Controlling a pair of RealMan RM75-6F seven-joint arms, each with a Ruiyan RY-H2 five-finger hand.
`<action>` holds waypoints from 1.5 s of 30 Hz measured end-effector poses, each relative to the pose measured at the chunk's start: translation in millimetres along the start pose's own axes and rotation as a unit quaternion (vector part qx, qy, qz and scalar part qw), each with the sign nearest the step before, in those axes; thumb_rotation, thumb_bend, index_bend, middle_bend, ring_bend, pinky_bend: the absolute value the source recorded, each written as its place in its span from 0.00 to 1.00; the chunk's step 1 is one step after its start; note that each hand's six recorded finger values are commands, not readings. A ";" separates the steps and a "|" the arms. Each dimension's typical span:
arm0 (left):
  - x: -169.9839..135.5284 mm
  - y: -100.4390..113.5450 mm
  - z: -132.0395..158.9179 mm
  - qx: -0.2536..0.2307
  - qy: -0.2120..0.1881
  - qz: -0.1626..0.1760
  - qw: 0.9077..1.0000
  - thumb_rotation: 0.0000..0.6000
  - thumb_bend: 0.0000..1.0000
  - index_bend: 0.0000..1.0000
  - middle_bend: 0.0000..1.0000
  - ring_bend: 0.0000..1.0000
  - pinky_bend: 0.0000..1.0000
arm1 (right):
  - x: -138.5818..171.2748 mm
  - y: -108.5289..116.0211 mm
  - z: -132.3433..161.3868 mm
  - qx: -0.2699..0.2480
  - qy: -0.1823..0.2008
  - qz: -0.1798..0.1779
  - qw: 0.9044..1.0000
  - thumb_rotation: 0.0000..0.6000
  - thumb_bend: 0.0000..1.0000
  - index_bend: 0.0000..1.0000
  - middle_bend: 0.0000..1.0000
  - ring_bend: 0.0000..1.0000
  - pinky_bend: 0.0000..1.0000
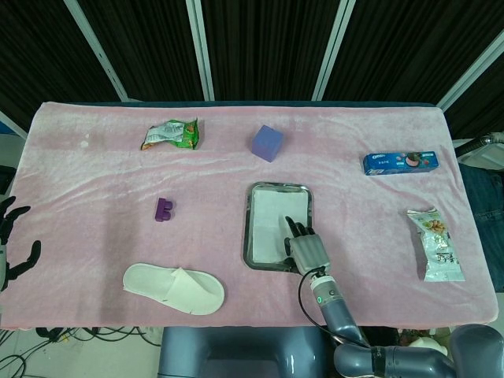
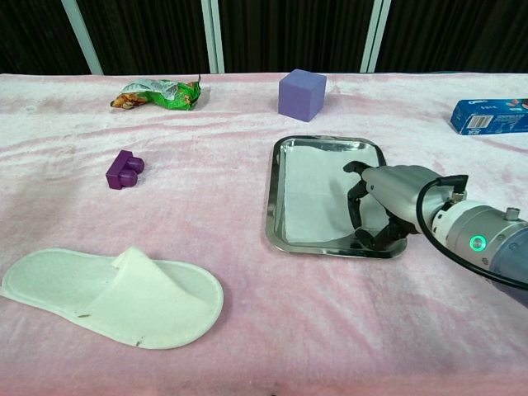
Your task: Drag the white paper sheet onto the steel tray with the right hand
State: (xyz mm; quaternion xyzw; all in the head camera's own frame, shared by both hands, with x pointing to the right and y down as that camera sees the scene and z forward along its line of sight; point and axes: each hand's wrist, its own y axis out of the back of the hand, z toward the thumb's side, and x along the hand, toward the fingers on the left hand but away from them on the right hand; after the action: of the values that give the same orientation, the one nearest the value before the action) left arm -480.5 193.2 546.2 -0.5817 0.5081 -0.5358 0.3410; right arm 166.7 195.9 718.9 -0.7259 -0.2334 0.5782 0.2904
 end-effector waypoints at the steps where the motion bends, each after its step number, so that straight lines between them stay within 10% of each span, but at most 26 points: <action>1: 0.0 -0.1 0.0 0.000 0.000 0.000 1.000 1.00 0.40 0.21 0.07 0.00 0.05 | 0.0 0.3 0.0 0.000 -0.001 -0.001 1.000 1.00 0.37 0.57 0.02 0.12 0.20; 45: -0.1 -0.6 -0.2 0.001 0.001 -0.002 1.000 1.00 0.40 0.22 0.07 0.01 0.05 | 4.4 4.8 0.7 0.012 0.005 0.014 1.000 1.00 0.32 0.34 0.00 0.10 0.20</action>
State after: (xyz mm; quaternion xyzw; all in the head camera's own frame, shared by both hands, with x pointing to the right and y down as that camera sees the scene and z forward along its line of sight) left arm -480.6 193.5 546.8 -0.5820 0.5063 -0.5377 0.3405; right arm 167.0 195.5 712.3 -0.7284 -0.2151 0.5814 0.2917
